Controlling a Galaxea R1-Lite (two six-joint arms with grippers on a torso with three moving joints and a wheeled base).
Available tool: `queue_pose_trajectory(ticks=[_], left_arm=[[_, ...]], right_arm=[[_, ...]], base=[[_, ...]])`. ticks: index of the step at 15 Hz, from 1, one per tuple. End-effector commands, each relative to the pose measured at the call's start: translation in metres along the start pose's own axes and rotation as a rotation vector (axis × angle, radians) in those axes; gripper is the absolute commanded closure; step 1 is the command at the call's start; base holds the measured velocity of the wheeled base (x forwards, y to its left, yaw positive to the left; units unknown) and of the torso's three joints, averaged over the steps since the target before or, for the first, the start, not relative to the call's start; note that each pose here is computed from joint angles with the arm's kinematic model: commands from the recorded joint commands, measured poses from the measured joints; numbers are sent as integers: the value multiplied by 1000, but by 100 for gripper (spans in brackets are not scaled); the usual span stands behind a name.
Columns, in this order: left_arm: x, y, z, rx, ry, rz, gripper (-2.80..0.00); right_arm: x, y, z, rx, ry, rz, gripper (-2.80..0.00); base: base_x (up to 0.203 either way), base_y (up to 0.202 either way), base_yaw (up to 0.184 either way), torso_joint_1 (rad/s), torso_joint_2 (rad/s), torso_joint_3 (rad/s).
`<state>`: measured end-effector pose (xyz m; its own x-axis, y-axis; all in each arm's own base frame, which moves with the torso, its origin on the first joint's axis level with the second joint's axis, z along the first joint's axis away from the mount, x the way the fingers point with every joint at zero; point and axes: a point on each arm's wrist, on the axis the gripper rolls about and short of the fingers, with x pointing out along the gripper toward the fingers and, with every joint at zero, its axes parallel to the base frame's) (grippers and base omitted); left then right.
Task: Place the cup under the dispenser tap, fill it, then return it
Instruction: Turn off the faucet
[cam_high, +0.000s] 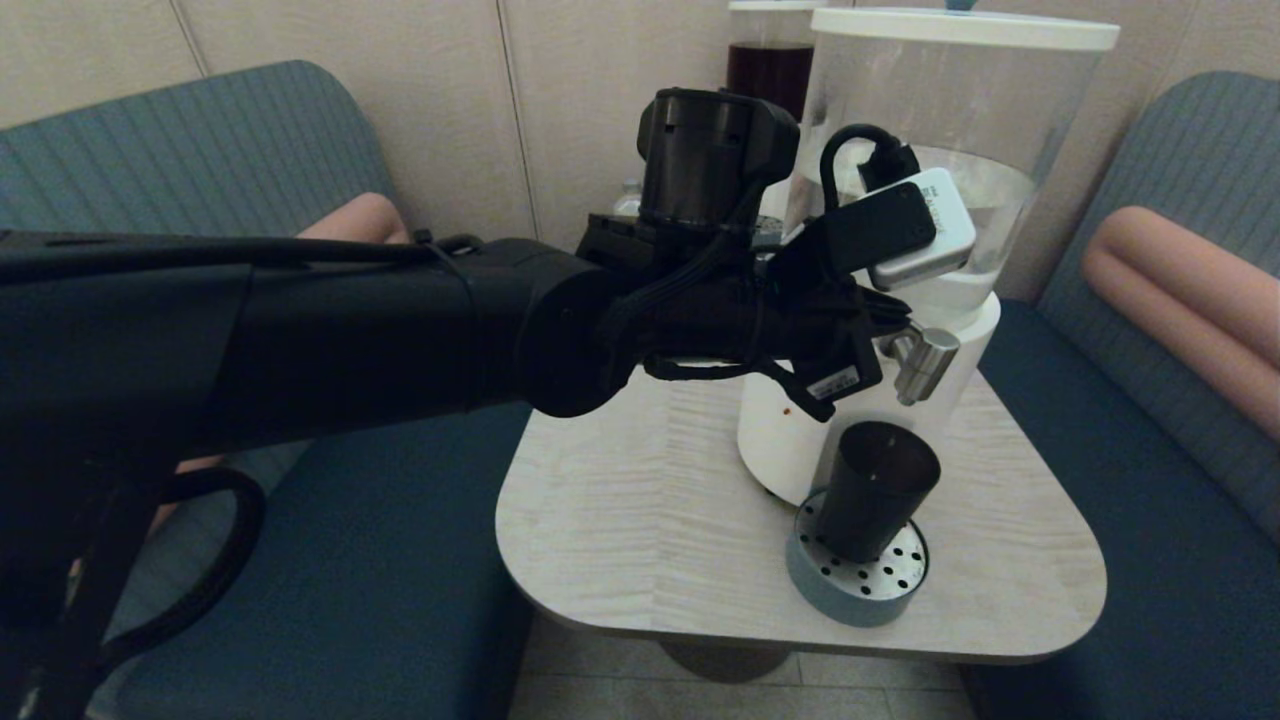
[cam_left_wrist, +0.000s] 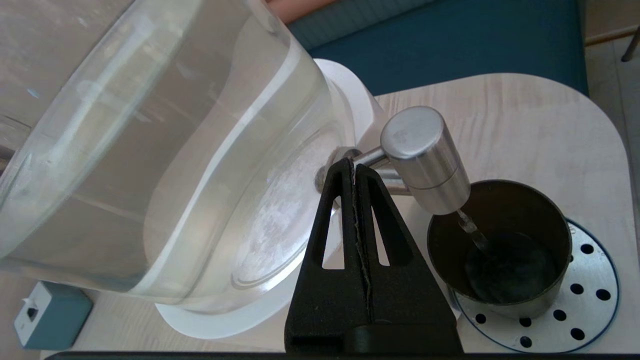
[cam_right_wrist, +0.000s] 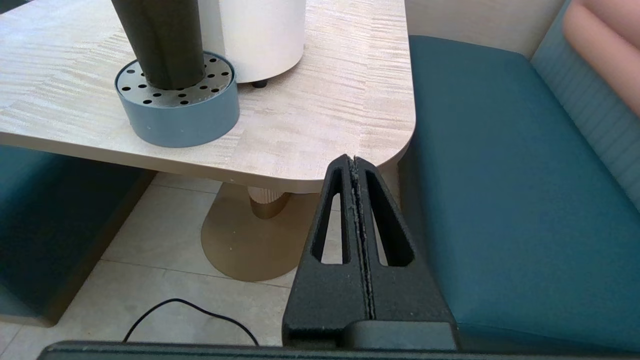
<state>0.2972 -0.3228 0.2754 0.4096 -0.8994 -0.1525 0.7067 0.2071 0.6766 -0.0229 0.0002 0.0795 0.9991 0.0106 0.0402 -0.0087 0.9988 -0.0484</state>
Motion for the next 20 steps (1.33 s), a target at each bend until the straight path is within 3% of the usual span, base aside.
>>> queue_pose_trajectory(ticks=[1, 20], left_arm=[[2, -1, -3, 3, 2, -6, 0], [16, -1, -9, 13, -5, 2, 0]], right_arm=[[1, 0, -4, -1, 14, 1, 0], [1, 0, -4, -1, 13, 2, 0]], base=[[0, 0, 0, 0, 0, 0], [0, 0, 0, 0, 0, 0]])
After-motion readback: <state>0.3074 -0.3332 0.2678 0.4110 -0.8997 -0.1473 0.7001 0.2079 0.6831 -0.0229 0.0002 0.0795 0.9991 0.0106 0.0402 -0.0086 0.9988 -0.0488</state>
